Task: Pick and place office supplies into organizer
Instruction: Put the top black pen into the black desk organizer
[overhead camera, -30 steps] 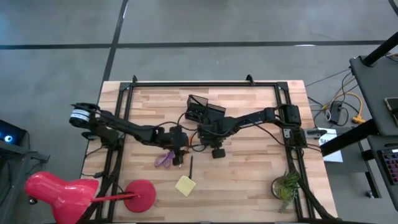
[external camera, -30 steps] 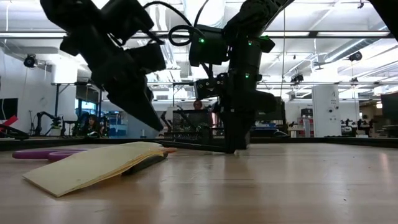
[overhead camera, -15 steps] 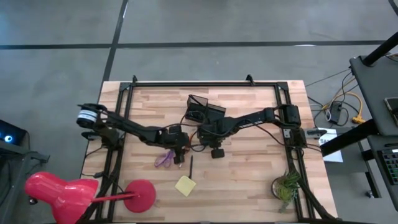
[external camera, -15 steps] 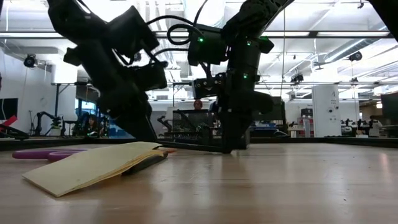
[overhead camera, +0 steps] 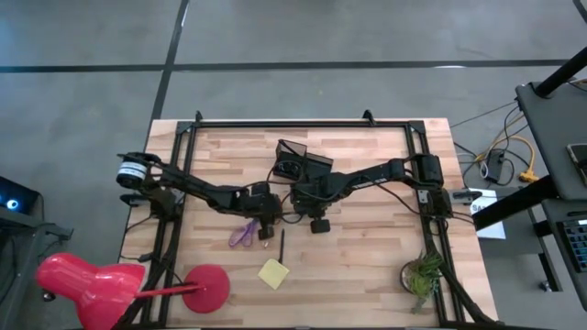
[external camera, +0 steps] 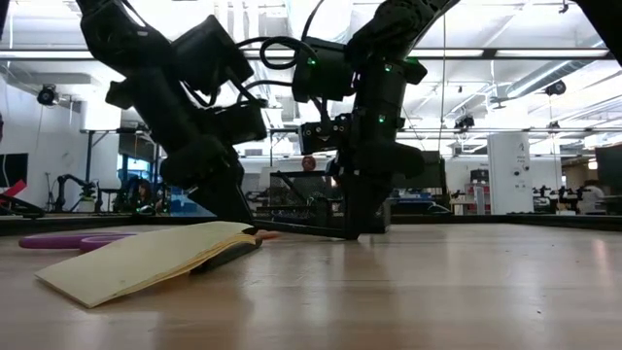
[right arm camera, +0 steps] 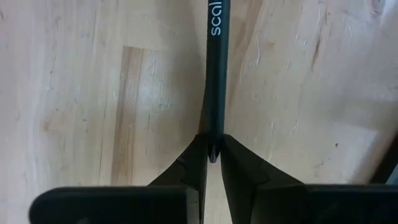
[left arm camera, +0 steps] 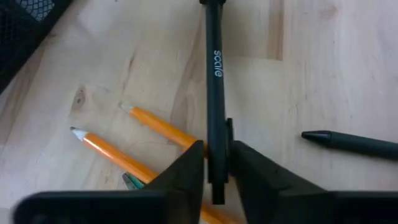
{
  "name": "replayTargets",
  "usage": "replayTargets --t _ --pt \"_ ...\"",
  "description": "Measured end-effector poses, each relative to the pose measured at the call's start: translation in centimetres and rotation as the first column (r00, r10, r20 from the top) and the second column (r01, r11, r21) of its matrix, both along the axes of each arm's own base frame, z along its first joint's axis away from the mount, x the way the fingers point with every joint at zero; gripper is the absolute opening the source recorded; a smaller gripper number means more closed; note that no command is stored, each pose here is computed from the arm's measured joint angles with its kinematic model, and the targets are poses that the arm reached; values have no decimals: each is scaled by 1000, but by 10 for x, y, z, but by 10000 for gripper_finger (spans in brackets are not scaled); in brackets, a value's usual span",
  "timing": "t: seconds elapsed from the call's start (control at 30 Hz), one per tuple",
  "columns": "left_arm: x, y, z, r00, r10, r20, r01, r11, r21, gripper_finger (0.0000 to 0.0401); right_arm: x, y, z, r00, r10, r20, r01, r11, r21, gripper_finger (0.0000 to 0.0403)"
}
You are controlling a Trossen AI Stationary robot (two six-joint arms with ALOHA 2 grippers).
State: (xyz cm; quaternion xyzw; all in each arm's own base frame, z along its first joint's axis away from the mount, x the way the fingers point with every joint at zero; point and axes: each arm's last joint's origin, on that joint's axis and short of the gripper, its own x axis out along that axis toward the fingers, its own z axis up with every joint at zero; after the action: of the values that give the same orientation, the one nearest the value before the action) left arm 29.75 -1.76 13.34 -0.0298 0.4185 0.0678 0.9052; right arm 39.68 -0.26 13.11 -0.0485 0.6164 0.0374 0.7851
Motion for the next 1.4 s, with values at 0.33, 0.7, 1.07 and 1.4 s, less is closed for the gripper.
replayTargets --t 0.33,0.7,1.07,1.4 --pt "-2 1 12 999 -35 -40 37 998 53 31 -5 1 30 995 -72 70 71 997 21 28" --pt "-30 13 102 998 -42 -42 54 942 331 31 -36 -2 136 860 -333 387 351 936 25 29" --pt "-39 72 192 984 46 -174 79 758 647 31 -94 -7 169 746 -582 322 634 770 -76 29" --pt "9 118 186 741 94 -664 518 549 656 31 -107 7 160 734 -631 253 676 715 -178 29"
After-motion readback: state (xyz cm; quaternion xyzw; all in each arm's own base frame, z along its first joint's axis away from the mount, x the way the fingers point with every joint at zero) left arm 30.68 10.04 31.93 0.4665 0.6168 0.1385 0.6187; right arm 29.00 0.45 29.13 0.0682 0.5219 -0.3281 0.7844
